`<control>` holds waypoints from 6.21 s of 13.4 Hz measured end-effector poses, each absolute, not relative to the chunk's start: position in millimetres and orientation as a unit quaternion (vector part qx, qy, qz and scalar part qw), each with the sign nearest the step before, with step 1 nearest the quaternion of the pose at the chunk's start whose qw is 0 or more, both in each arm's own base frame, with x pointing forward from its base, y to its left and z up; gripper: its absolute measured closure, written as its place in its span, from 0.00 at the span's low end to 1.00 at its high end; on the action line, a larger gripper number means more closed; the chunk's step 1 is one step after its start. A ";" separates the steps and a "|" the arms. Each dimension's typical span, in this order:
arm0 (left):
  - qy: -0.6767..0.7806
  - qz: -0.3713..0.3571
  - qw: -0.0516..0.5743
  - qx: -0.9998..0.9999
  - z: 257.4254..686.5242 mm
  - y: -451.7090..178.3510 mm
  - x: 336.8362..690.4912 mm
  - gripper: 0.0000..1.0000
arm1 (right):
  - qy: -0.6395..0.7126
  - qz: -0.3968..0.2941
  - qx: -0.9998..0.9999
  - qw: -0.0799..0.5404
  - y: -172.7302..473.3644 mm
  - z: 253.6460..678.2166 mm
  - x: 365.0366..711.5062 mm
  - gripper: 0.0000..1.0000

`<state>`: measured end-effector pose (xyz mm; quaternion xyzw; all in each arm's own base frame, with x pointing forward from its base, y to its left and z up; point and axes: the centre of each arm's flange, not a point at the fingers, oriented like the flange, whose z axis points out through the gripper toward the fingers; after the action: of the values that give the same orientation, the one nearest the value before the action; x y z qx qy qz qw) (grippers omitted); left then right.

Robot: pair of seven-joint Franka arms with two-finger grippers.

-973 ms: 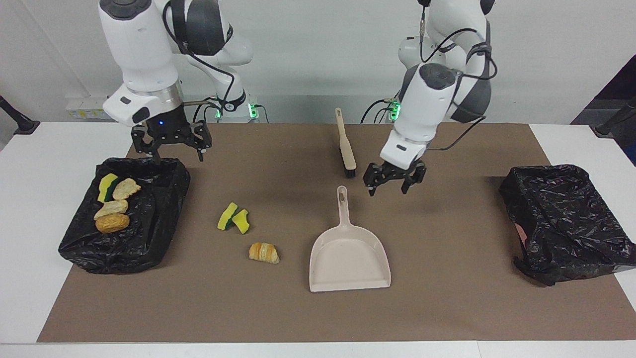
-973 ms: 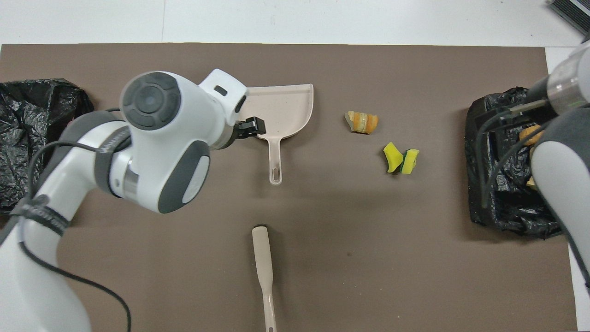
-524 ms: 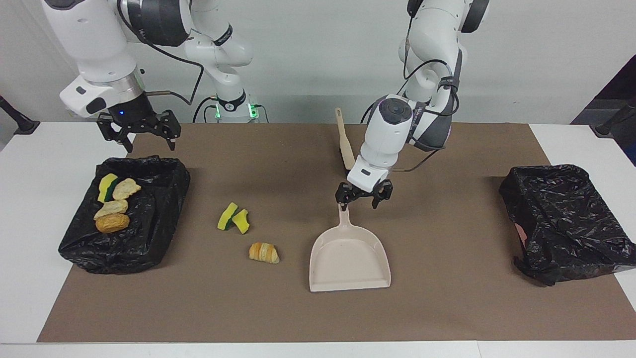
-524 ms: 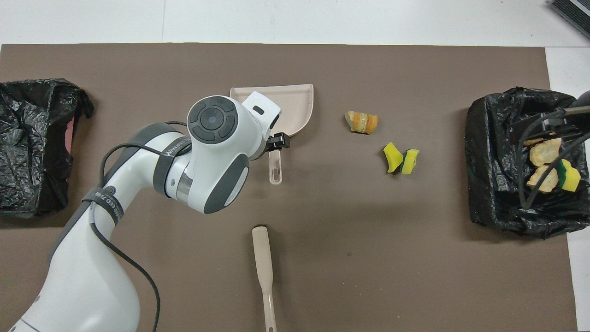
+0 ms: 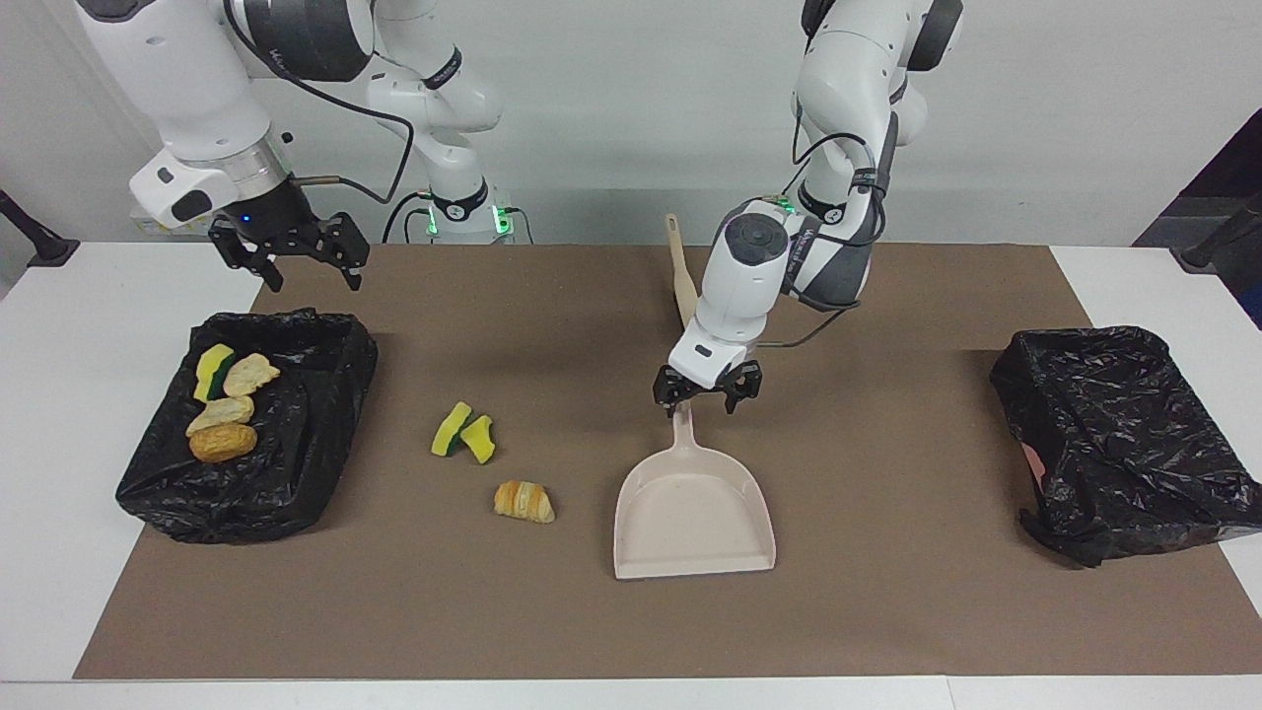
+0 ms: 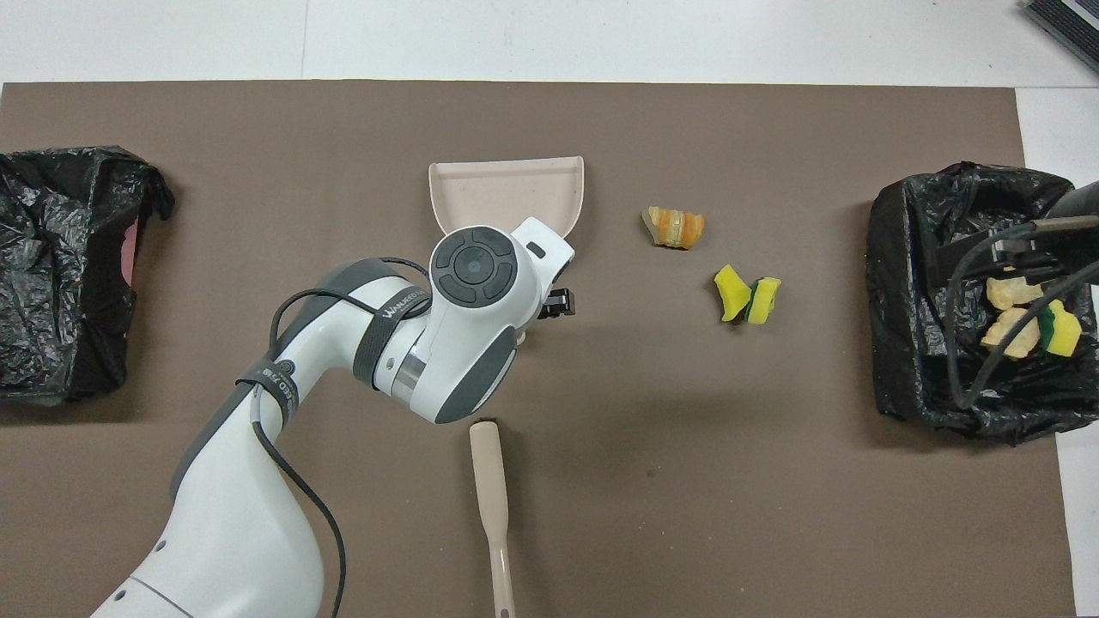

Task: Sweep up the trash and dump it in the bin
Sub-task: 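Grasp the dustpan handle with the left gripper while the right gripper withdraws, then pull the dustpan toward the robot while the right gripper reaches the brush, then grasp the brush with the right gripper and carry it behind the scraps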

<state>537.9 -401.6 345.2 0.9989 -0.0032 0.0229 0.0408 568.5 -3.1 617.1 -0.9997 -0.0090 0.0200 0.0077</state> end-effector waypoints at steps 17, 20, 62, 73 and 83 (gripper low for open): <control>-0.083 0.056 0.002 0.995 369.2 -369.6 562.4 0.69 | -0.022 0.035 -0.999 0.017 90.4 556.7 558.1 0.00; -0.176 0.045 -0.017 0.983 400.7 -313.1 583.5 0.69 | -0.047 0.038 -0.998 0.017 120.6 532.7 552.8 0.00; -0.642 -0.050 -0.017 0.765 411.4 -34.1 554.8 0.69 | -0.050 0.126 -0.991 -0.013 456.1 337.1 271.0 0.74; -0.581 -0.038 -0.030 0.812 386.0 -117.7 513.5 0.69 | 0.038 0.082 -0.996 -0.006 351.5 437.6 392.6 0.74; -0.538 -0.027 -0.031 0.842 373.1 -163.6 476.4 0.69 | 0.024 0.059 -0.992 -0.106 96.0 411.2 542.5 0.74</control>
<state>476.4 -163.6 373.1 0.8422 -0.5376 -0.0268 -0.0314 542.5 96.0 411.2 -0.9923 0.0235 0.0592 -0.1061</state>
